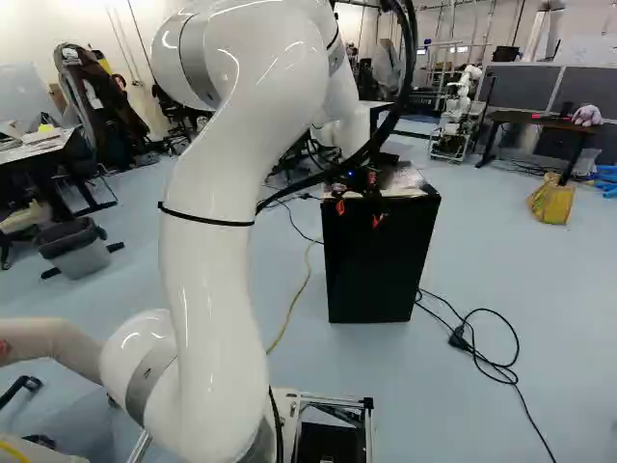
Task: Grab a drink from the fridge
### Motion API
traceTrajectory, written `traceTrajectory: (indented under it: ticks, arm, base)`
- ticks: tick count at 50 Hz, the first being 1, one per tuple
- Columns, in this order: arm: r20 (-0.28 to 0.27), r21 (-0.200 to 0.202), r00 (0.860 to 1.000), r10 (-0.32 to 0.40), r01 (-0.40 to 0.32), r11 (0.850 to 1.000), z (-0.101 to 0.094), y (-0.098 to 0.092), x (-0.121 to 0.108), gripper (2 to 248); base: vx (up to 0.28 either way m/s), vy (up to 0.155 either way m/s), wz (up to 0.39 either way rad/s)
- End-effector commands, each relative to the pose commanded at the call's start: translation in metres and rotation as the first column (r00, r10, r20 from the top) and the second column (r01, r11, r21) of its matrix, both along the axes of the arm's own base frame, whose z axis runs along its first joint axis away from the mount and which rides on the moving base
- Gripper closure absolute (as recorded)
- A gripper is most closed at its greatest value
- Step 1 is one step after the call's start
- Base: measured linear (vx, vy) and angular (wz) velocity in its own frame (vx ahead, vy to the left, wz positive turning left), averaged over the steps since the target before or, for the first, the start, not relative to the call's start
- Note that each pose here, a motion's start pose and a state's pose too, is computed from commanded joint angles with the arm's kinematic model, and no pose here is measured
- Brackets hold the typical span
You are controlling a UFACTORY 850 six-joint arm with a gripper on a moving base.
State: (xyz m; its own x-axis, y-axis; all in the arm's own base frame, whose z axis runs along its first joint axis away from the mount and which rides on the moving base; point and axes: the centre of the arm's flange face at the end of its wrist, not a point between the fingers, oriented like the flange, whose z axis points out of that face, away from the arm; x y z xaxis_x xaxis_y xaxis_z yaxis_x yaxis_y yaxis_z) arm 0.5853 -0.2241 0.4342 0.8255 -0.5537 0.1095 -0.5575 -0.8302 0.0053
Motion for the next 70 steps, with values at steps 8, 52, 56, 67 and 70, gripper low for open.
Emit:
traceTrajectory:
  ticks: [8, 52, 56, 67, 70]
  arm:
    - [-0.006, 0.003, 1.000, -0.006, 0.006, 1.000, 0.000, 0.001, -0.013, 3]
    - [0.231, -0.178, 0.965, 0.125, -0.085, 0.980, 0.009, 0.009, -0.062, 3]
    - [0.259, -0.200, 0.954, 0.152, -0.101, 0.975, 0.010, 0.013, -0.065, 3]
    - [0.333, -0.259, 0.913, 0.234, -0.149, 0.954, 0.016, 0.027, -0.072, 3]
    - [0.353, -0.276, 0.900, 0.257, -0.162, 0.947, 0.017, 0.031, -0.073, 3]
  base:
    - [0.000, 0.000, 0.000]
    - [0.000, 0.000, 0.000]
    - [0.000, 0.000, 0.000]
    - [0.000, 0.000, 0.000]
    - [0.000, 0.000, 0.000]
